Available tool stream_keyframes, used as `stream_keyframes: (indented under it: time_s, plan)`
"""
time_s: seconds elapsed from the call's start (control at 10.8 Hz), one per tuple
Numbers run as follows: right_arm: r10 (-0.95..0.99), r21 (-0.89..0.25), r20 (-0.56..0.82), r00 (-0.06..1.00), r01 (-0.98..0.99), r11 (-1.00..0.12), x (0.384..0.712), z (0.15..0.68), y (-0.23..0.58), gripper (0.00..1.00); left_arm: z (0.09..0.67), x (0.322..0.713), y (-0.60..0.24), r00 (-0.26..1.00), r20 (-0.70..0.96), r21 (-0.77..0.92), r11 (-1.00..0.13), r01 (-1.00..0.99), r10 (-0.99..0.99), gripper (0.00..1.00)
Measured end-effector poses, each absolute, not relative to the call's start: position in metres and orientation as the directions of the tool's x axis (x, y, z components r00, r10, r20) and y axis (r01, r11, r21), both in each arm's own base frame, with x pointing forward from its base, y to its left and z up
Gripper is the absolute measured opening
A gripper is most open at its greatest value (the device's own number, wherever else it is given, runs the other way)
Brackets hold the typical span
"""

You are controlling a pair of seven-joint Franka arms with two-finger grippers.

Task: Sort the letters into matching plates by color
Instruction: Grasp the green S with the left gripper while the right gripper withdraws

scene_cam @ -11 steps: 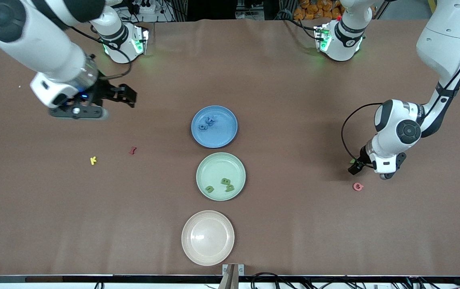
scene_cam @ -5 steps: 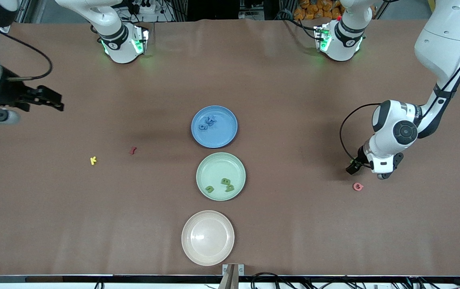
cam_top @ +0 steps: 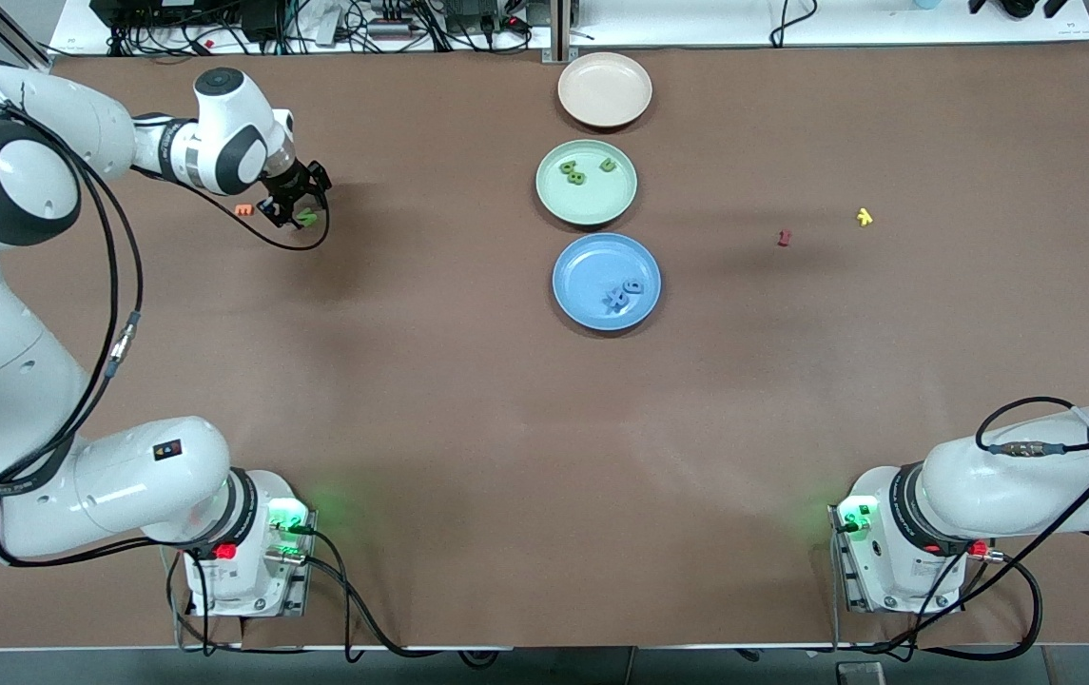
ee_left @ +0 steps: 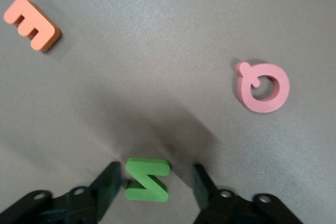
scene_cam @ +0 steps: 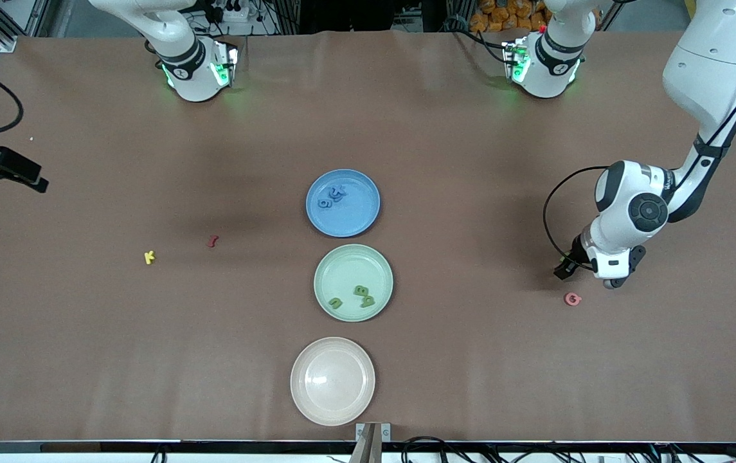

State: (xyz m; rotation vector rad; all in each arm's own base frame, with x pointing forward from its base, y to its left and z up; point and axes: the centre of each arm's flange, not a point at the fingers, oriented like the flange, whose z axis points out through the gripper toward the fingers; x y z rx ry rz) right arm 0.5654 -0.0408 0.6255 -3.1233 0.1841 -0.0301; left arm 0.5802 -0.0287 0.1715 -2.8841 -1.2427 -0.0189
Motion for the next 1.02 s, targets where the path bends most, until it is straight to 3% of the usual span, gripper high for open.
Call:
stream_keyframes:
  time_s: [0.19,0.65,1.02]
  plan:
    - [-0.121,-0.013,0.034,0.992,-0.121,-0.993,0.561,0.635,-0.046,1.0,0.174,0.581,-0.028,0.687,0.016,0.006,-0.687,0.727,0.727,0.4]
    - [-0.064,-0.011,0.015,0.998,-0.064,-0.998,0.558,0.635,-0.043,1.0,0.19,0.595,-0.034,0.691,0.039,0.036,-0.692,0.721,0.722,0.36]
    - [-0.045,-0.012,-0.046,0.998,-0.046,-0.999,0.552,0.628,-0.034,1.0,0.223,0.617,-0.087,0.688,0.063,0.119,-0.69,0.714,0.723,0.36]
